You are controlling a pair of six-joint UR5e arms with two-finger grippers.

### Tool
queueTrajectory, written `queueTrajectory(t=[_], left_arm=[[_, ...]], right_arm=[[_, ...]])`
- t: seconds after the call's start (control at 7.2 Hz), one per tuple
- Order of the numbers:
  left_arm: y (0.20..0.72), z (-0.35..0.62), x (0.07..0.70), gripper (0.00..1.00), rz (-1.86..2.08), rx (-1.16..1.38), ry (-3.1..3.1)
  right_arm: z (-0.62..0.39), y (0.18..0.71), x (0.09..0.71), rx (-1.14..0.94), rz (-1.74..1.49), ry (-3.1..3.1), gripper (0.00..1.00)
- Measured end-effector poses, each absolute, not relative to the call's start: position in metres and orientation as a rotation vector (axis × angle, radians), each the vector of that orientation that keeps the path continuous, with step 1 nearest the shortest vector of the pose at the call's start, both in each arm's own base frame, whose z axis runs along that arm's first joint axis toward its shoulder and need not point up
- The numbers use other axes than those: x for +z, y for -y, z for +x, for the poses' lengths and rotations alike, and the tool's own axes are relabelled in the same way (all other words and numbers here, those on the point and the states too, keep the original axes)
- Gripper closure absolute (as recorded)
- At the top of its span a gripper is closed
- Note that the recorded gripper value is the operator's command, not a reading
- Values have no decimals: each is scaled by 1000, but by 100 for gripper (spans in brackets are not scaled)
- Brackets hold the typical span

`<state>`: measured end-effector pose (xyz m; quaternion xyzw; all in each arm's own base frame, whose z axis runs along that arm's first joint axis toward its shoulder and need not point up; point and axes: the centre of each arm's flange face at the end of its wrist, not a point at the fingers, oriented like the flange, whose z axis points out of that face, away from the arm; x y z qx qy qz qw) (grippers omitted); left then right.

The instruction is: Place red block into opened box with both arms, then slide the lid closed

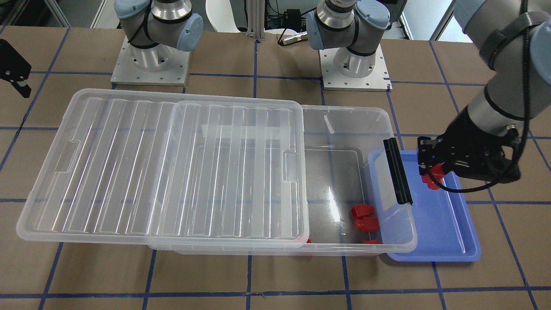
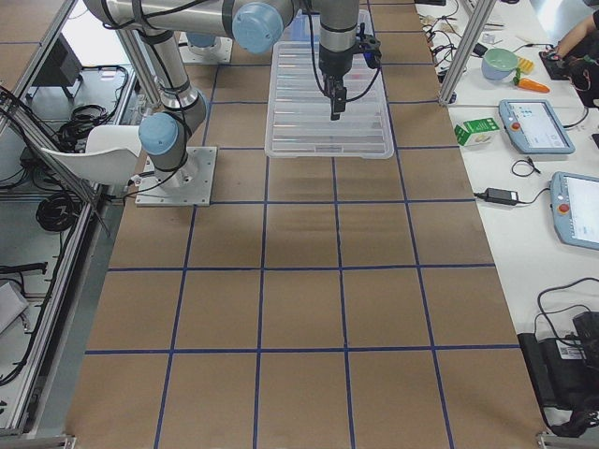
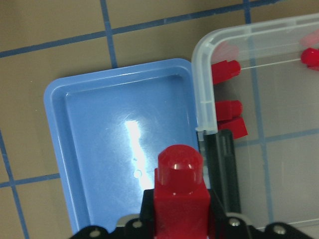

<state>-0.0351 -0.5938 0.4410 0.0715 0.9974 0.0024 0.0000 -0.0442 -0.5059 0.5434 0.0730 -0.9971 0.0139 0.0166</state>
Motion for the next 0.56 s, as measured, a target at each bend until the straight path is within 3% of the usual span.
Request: queueTrajectory(t=[0.56], left_arm=[[579,-96,359,100,169,176,-3167]], right_arm=[[91,512,526,18,56,3129,0]])
